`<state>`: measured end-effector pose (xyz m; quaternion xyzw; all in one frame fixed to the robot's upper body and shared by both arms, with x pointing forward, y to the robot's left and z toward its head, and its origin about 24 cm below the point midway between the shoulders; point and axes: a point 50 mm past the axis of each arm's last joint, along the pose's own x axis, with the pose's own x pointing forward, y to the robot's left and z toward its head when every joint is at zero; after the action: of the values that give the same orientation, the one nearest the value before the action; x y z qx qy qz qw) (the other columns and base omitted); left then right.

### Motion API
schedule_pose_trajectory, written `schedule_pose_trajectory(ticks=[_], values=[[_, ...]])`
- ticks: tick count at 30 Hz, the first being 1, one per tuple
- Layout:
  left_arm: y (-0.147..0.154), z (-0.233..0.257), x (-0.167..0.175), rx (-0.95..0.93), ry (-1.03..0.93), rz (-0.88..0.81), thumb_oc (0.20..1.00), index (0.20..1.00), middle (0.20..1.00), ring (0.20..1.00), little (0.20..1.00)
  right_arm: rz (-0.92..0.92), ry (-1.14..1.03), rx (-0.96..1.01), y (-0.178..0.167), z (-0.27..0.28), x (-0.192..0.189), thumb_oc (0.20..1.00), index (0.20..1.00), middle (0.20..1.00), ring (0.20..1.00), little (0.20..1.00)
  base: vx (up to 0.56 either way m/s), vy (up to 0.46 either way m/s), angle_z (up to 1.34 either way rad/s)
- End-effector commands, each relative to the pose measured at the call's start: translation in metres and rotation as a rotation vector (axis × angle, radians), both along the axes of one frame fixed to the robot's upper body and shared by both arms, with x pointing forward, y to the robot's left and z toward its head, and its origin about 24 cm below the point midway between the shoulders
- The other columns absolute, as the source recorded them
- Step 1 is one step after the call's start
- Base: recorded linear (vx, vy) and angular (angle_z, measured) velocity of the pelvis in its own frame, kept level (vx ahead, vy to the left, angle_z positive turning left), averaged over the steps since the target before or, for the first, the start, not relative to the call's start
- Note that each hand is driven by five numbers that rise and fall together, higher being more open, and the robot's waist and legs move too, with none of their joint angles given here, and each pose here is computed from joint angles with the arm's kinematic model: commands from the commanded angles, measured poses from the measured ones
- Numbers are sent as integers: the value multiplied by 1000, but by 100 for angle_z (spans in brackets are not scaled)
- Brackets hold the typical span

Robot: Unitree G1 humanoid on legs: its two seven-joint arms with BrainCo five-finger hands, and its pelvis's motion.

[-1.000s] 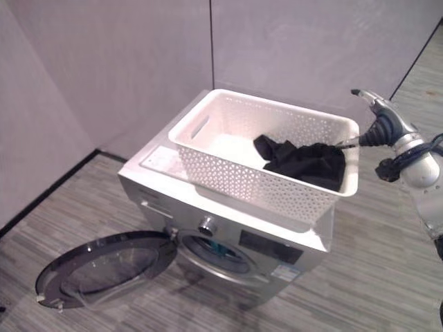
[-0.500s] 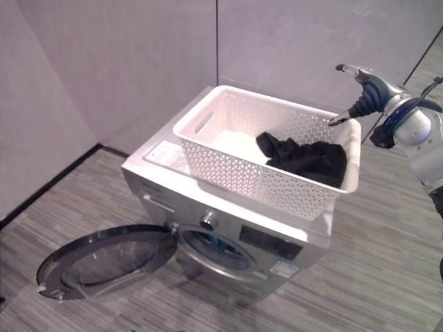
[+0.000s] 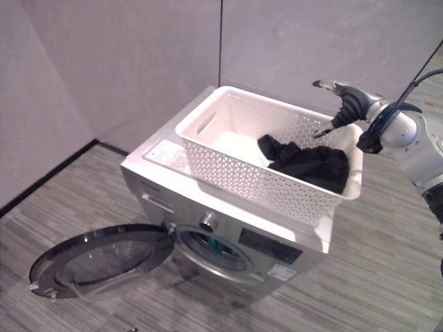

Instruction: Grab the laundry basket,head to the washer,open it,put in the laundry and shut it.

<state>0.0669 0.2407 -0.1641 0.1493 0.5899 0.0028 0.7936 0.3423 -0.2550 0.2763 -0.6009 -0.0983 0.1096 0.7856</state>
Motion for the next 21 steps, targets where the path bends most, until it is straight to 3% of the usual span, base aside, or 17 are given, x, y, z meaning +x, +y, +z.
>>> schedule_pose_trajectory(ticks=[1, 8, 21], values=[[11, 2, -3, 14, 25, -17, 1000, 1000, 1000, 1000, 1000, 11, -50, -3, -1, 28, -3, 1000, 1000, 1000, 1000, 1000, 0, 0, 0], [11, 2, 1, 7, 11, -11, 1000, 1000, 1000, 1000, 1000, 106, -23, -81, 19, 29, -15, 1000, 1000, 1000, 1000, 1000, 0, 0, 0], [8, 1, -4, -16, 33, -22, 1000, 1000, 1000, 1000, 1000, 96, 100, -156, 12, 8, -21, 1000, 1000, 1000, 1000, 1000, -1, -2, 2]])
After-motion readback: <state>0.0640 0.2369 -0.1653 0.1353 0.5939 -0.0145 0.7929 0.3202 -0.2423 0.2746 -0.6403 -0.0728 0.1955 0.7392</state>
